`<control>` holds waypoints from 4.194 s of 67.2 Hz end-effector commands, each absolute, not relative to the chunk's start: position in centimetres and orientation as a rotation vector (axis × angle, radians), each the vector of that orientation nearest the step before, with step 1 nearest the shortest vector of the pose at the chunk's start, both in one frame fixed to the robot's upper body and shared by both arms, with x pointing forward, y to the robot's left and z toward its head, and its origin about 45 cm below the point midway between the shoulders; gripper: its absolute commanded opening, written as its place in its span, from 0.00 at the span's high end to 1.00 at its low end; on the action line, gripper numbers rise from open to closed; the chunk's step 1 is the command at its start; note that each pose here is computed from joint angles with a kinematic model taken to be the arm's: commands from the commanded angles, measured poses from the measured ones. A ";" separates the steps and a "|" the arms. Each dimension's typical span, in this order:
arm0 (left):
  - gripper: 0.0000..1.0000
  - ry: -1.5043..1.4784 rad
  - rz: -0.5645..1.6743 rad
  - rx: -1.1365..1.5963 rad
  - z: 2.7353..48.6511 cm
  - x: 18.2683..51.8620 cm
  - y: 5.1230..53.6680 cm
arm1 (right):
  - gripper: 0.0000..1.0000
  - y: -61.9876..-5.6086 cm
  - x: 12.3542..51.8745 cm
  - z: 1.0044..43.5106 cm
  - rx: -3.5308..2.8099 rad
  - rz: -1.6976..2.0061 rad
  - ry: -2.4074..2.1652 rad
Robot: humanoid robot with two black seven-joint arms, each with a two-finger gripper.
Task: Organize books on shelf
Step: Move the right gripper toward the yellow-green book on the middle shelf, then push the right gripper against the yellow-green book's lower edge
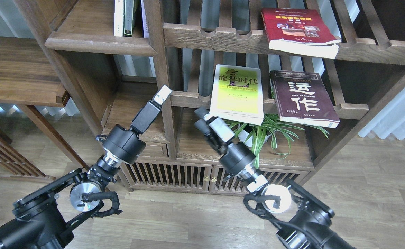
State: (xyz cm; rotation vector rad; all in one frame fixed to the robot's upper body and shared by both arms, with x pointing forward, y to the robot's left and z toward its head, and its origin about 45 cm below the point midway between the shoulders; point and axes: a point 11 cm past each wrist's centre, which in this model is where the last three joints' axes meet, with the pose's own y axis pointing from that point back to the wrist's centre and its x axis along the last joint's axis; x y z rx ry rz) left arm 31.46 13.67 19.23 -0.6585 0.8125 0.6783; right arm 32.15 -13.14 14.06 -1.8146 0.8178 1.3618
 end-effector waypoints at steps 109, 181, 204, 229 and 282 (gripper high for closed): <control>0.00 0.857 0.722 -0.620 17.7 31.1 15.3 | 0.01 -14.2 30.8 12.5 -1.363 1.289 1.041; 0.00 0.965 0.743 -0.556 12.5 25.0 12.8 | 0.01 -15.6 33.7 10.1 -1.177 1.422 1.286; 0.00 0.966 0.746 -0.558 12.5 25.0 12.9 | 0.01 -16.3 35.1 10.0 -1.173 1.423 1.386; 0.00 0.977 0.743 -0.558 12.2 24.6 12.5 | 0.01 -17.5 36.2 9.1 -1.185 1.399 1.481; 0.00 1.017 0.762 -0.548 10.9 22.8 12.3 | 0.13 -17.4 37.7 9.6 -1.132 1.445 1.538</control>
